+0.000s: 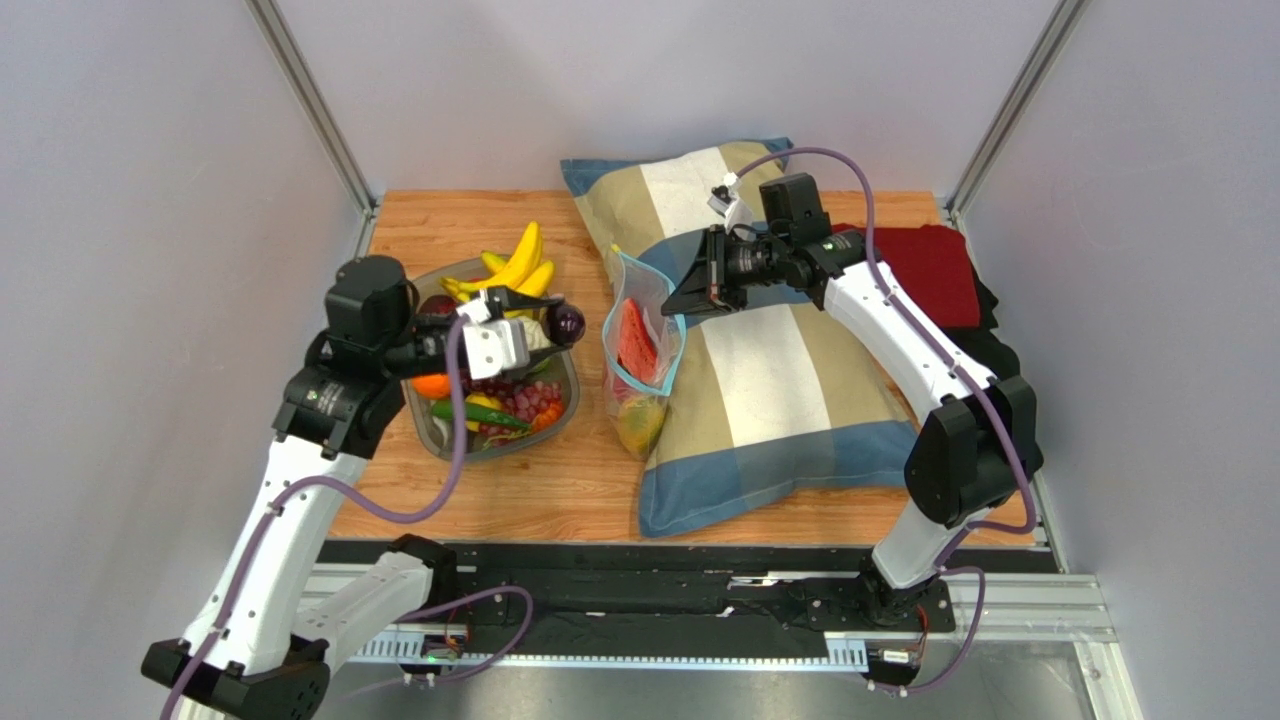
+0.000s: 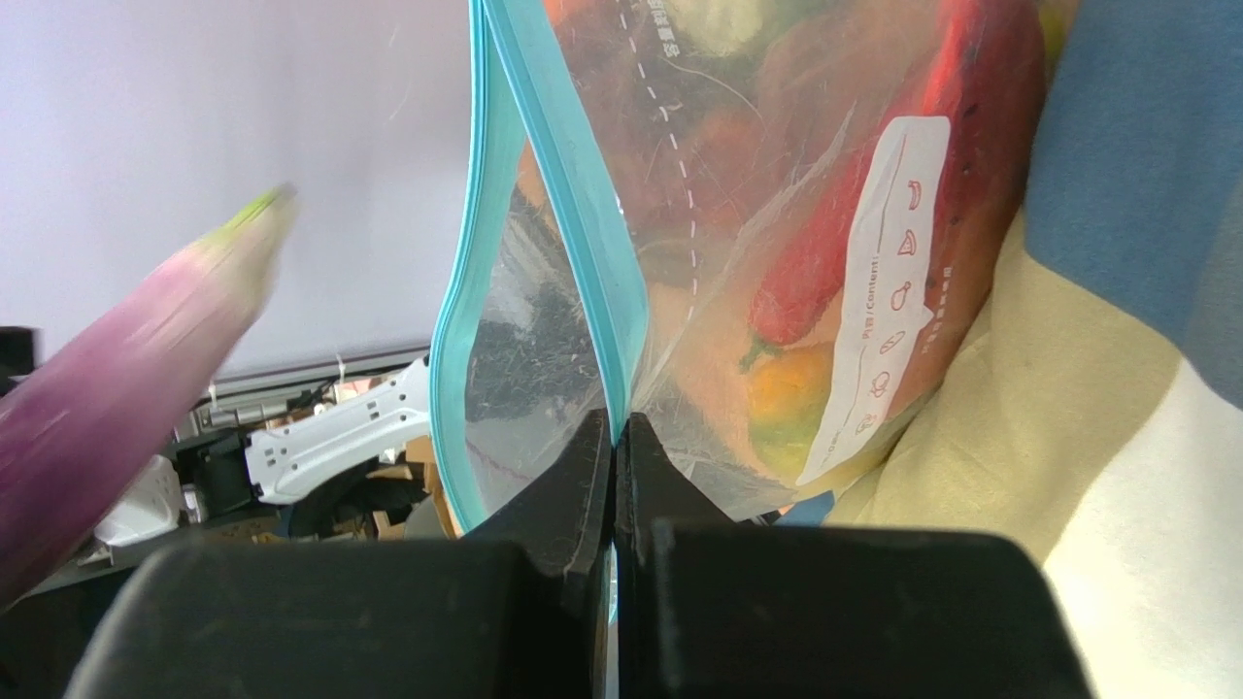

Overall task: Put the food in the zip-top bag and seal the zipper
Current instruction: Pick up the fake fruit from the bin, then place the fake fruit in the zipper food storage bag.

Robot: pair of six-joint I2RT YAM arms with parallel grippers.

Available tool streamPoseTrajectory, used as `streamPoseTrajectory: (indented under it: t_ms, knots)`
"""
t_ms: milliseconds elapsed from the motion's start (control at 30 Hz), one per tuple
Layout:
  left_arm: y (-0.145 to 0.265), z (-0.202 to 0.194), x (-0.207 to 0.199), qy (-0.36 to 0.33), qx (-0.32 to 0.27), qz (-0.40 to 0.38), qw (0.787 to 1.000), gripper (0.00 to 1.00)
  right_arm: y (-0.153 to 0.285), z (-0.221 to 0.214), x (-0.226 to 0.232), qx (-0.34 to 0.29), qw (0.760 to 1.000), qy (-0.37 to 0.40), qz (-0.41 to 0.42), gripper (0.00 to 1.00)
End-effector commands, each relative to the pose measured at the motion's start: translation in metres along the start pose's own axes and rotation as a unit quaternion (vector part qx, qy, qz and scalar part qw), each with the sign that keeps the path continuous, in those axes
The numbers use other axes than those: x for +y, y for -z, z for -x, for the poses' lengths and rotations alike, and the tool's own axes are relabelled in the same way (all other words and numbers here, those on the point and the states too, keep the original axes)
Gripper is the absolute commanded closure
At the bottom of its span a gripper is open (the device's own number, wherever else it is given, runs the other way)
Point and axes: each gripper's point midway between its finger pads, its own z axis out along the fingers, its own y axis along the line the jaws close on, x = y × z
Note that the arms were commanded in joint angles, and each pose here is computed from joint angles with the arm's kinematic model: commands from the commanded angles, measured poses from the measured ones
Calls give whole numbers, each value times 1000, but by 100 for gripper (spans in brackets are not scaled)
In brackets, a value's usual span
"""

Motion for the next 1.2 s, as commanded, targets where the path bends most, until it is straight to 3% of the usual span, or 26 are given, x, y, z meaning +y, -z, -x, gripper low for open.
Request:
streamPoseTrajectory:
  t_ms: [0, 133, 267, 433, 500, 633, 767, 900, 967, 1000, 1100, 1167]
  knots:
    - [-15, 62, -10, 54, -78, -63, 994, 100, -4, -4, 23, 9, 999, 37, 35, 100]
    - [-37, 68, -22, 31, -100, -117, 988, 100, -4, -8, 30, 14, 998, 43, 44, 100]
    - [-57, 49, -24, 13, -100, -153, 983, 100, -1, -11, 33, 18, 997, 50, 49, 100]
    - [-67, -3, -42, -10, -38, -200, 979, 100, 0, -19, 37, 31, 996, 59, 57, 100]
    - [-72, -25, -44, -49, -14, -218, 975, 100, 1, -21, 37, 36, 996, 61, 57, 100]
    - [-85, -53, -16, -101, 46, -190, 976, 99, 0, -26, 34, 42, 996, 59, 55, 100]
    - [-94, -74, -7, -142, 75, -209, 965, 95, -1, -28, 32, 45, 996, 55, 56, 100]
    - [-96, -86, -15, -161, 90, -237, 954, 82, 0, -28, 35, 46, 995, 60, 59, 100]
    - [-93, -91, -22, -173, 98, -254, 946, 71, 2, -29, 37, 45, 995, 63, 60, 100]
    - [-93, -90, -26, -176, 99, -260, 944, 58, 2, -29, 36, 45, 995, 63, 59, 100]
    - [-90, -83, -25, -167, 99, -254, 948, 36, 1, -29, 36, 46, 995, 64, 59, 100]
    - [-86, -71, -20, -148, 100, -237, 955, 32, 1, -28, 35, 44, 995, 65, 57, 100]
